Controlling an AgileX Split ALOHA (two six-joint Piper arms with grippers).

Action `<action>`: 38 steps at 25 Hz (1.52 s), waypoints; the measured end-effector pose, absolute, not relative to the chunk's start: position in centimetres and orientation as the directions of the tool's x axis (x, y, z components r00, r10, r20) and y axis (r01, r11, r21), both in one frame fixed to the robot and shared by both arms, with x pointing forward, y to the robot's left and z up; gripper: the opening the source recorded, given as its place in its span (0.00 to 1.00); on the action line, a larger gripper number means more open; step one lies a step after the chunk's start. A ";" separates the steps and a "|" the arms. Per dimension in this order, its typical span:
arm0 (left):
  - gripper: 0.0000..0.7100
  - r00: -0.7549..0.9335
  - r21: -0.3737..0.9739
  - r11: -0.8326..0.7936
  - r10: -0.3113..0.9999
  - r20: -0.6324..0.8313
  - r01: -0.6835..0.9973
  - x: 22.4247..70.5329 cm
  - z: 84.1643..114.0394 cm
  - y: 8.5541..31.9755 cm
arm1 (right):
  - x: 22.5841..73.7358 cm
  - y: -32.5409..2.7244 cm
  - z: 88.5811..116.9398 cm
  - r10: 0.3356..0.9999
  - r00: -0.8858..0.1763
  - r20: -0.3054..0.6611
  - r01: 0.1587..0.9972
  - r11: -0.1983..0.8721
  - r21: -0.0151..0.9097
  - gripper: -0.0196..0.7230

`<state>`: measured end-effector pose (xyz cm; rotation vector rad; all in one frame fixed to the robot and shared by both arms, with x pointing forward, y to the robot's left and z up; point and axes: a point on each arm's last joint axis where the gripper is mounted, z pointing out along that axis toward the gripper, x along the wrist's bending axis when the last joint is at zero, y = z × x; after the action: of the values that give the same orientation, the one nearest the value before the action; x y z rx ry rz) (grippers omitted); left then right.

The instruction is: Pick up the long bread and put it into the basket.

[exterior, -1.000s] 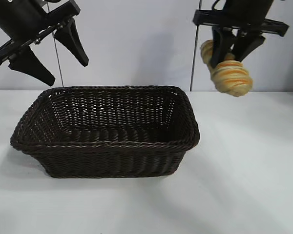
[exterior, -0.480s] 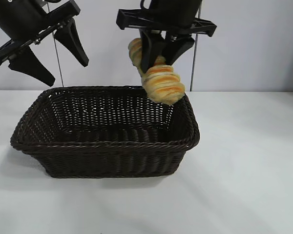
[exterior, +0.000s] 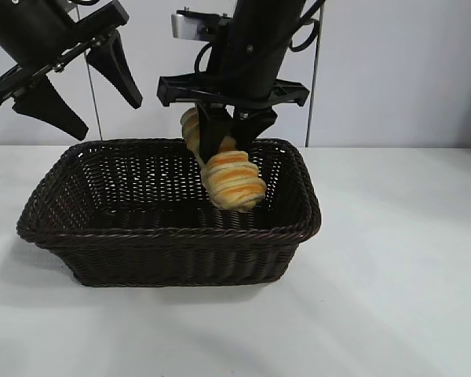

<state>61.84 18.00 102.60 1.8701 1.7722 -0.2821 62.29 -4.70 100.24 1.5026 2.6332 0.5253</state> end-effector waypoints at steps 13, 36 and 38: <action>0.76 0.112 0.237 0.012 0.857 -0.502 0.971 61.8 102.6 18.0 | 62.5 -5.2 103.1 0.834 -0.543 0.101 0.807 0.484 0.338 0.75; 0.76 0.113 0.223 0.002 0.857 -0.502 0.975 61.7 102.6 18.0 | 64.9 -14.9 109.0 0.896 -0.382 0.226 0.881 0.279 0.382 0.75; 0.76 0.113 0.223 0.002 0.857 -0.502 0.975 61.7 102.6 18.0 | 64.9 -14.9 109.0 0.895 -0.382 0.229 0.881 0.278 0.382 0.75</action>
<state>61.66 18.00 102.56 1.8857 1.7743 -0.3006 64.86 -14.90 109.02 1.7287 2.4864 0.7100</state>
